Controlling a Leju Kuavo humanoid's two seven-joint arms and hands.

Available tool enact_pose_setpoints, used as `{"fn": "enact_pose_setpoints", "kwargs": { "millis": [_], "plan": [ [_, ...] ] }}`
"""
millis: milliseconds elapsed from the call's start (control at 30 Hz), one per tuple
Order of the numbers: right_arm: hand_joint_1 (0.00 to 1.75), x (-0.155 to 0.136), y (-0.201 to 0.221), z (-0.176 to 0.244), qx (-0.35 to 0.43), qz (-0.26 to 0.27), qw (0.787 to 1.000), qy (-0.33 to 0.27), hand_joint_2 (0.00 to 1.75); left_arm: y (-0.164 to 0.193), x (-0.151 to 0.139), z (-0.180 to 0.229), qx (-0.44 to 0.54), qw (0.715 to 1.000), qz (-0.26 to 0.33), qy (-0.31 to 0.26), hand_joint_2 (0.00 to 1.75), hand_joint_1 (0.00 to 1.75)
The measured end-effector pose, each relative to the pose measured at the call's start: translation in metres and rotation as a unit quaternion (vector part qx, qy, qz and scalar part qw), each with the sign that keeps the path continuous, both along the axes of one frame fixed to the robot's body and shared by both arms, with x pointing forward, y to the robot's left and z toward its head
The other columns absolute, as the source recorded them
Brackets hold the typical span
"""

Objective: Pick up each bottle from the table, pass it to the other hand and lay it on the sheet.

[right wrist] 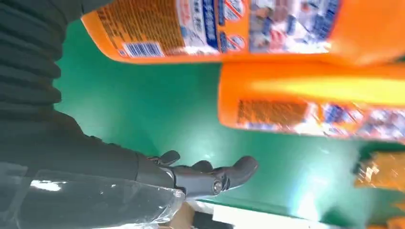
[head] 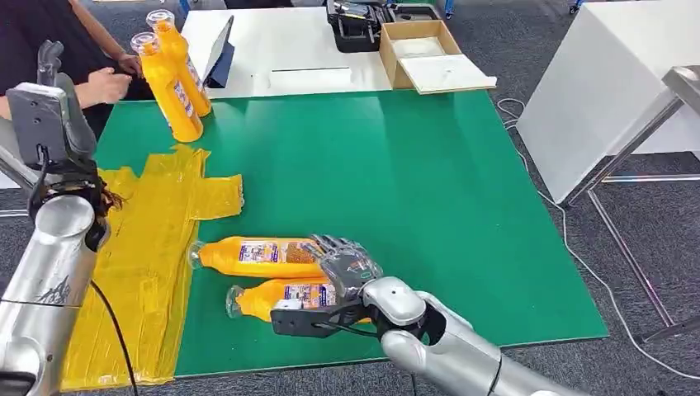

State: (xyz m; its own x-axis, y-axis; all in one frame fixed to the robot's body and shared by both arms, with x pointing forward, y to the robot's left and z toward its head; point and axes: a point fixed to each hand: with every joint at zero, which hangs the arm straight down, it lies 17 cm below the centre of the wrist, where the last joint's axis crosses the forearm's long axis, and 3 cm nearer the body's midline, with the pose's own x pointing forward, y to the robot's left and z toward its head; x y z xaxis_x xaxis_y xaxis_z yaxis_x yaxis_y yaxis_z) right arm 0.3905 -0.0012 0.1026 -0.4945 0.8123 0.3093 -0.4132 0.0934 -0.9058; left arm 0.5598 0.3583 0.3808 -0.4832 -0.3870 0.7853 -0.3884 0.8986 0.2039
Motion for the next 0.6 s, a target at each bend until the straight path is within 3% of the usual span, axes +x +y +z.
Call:
{"fn": "enact_pose_setpoints", "kwargs": {
  "millis": [600],
  "plan": [
    [0.00, -0.011, -0.018, -0.043, -0.083, 0.007, 0.997, 0.005, 1.75, 0.012, -0.006, -0.004, -0.012, 1.000, 0.006, 0.002, 0.00, 0.00]
  ]
}}
